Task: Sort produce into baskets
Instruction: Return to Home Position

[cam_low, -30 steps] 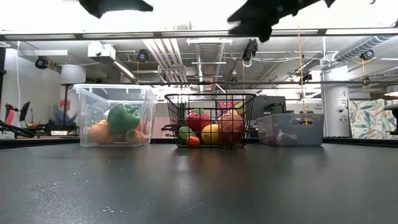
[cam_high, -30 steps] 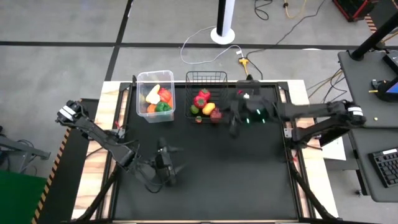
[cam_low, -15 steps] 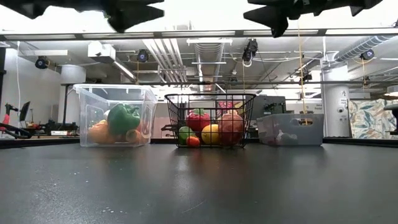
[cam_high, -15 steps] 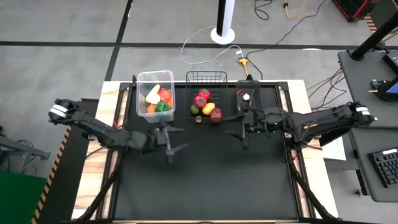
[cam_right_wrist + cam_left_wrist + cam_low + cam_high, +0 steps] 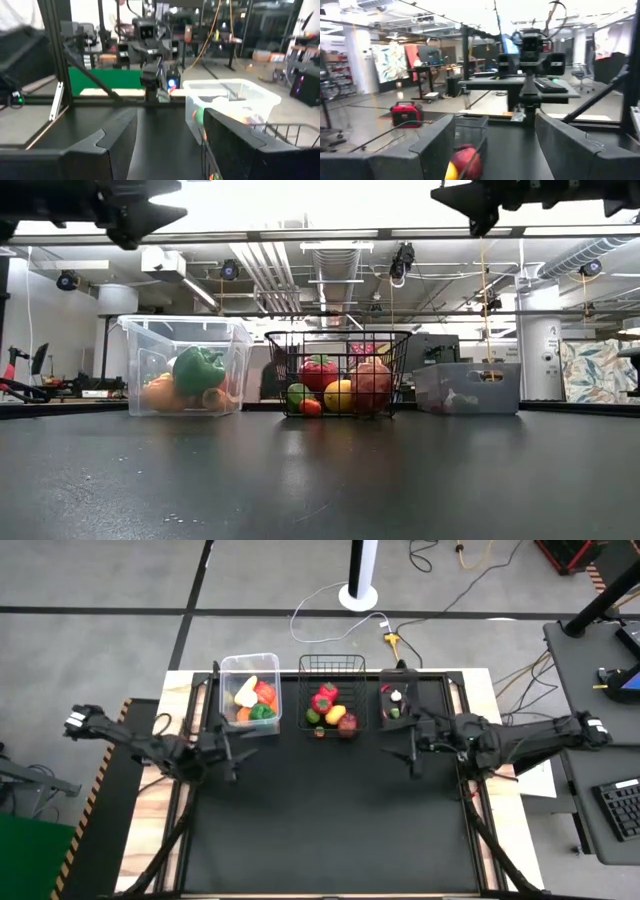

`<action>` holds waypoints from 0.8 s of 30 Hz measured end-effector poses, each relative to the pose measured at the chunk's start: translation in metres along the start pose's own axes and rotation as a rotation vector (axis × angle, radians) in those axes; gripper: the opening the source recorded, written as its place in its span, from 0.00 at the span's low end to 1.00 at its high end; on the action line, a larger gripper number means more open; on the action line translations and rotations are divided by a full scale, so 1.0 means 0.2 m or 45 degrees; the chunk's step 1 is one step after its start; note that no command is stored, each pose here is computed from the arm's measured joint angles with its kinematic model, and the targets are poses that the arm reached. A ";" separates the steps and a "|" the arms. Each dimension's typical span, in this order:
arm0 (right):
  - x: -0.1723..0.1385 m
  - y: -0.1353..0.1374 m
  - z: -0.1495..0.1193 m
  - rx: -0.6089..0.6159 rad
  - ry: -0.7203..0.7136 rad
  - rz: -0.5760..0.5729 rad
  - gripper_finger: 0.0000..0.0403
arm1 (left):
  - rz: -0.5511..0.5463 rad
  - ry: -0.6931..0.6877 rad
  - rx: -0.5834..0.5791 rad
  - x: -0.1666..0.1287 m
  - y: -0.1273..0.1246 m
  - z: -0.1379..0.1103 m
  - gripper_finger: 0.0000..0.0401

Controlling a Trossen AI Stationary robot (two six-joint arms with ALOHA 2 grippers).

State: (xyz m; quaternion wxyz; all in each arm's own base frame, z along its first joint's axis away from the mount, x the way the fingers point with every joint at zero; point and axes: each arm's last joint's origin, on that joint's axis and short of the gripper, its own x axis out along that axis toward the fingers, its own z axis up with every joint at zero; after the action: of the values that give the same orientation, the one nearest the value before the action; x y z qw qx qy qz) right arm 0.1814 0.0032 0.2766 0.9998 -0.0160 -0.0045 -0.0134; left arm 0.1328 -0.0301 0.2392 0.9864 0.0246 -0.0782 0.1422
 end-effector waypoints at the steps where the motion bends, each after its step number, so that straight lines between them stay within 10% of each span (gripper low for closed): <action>1: -0.02 0.00 0.01 -0.006 -0.020 -0.001 0.54 | 0.016 0.002 -0.002 -0.02 0.02 0.01 0.64; 24: -0.31 -0.03 0.01 -0.059 -0.361 0.045 0.54 | 0.098 -0.075 -0.047 -0.23 0.20 -0.02 0.64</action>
State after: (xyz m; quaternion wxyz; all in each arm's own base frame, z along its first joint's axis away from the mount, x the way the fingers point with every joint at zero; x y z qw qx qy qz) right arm 0.1188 -0.0001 0.2788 0.9885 -0.0410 -0.1453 0.0065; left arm 0.0775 -0.0038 0.2279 0.9777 0.0077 -0.1108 0.1780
